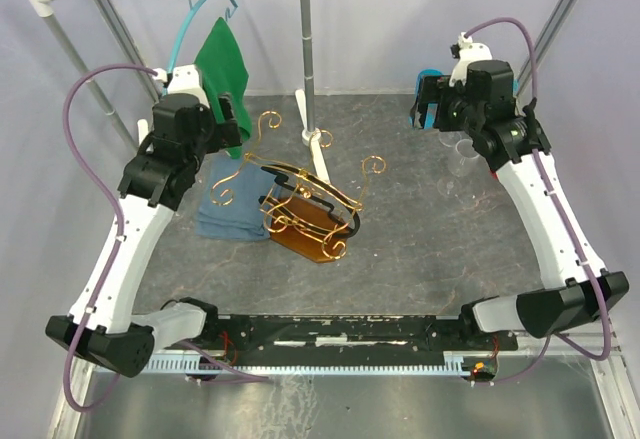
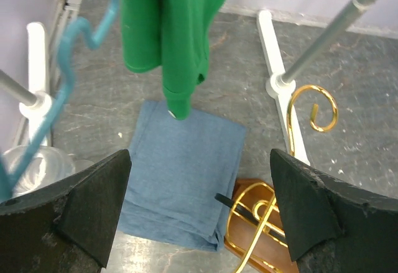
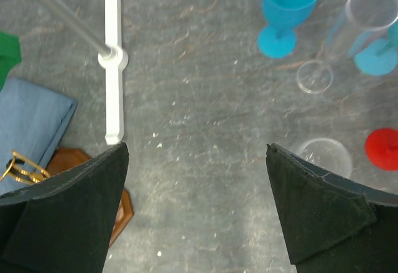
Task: Take the wine glass off the wine glass rack
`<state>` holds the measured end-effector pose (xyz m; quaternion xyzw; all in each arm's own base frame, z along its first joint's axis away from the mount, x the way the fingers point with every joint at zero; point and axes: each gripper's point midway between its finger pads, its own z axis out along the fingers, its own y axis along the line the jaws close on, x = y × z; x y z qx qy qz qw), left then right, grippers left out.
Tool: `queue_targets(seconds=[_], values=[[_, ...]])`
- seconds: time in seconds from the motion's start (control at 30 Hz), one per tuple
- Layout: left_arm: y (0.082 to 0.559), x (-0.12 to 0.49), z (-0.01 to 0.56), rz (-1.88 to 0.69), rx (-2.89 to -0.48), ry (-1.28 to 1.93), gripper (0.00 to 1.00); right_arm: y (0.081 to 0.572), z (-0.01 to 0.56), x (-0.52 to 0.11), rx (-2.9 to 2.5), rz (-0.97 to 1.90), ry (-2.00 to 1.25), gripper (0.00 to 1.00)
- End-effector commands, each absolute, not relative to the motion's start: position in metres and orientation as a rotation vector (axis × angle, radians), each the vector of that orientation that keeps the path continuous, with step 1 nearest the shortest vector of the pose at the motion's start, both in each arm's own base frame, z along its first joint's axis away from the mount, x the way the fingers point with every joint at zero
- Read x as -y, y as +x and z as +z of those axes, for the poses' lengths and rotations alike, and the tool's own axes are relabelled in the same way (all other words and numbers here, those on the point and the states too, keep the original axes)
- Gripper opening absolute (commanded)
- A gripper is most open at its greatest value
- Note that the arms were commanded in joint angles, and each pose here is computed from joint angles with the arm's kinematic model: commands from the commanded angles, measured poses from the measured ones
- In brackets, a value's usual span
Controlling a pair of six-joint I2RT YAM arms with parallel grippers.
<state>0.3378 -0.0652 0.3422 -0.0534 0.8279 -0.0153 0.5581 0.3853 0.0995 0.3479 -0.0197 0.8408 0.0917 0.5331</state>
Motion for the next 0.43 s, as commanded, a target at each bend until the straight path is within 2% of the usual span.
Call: queue_targets(seconds=[0.0,0.4], values=[[0.344,0.042,0.373,-0.019,-1.870,-0.252,0.99,0.370,0.368,-0.116,-1.998,0.340,-0.069,0.99],[0.348,0.051,0.361,-0.092,-1.903,-0.219,0.99,0.368,0.366,-0.120,-2.014,0.370,-0.076,0.99]])
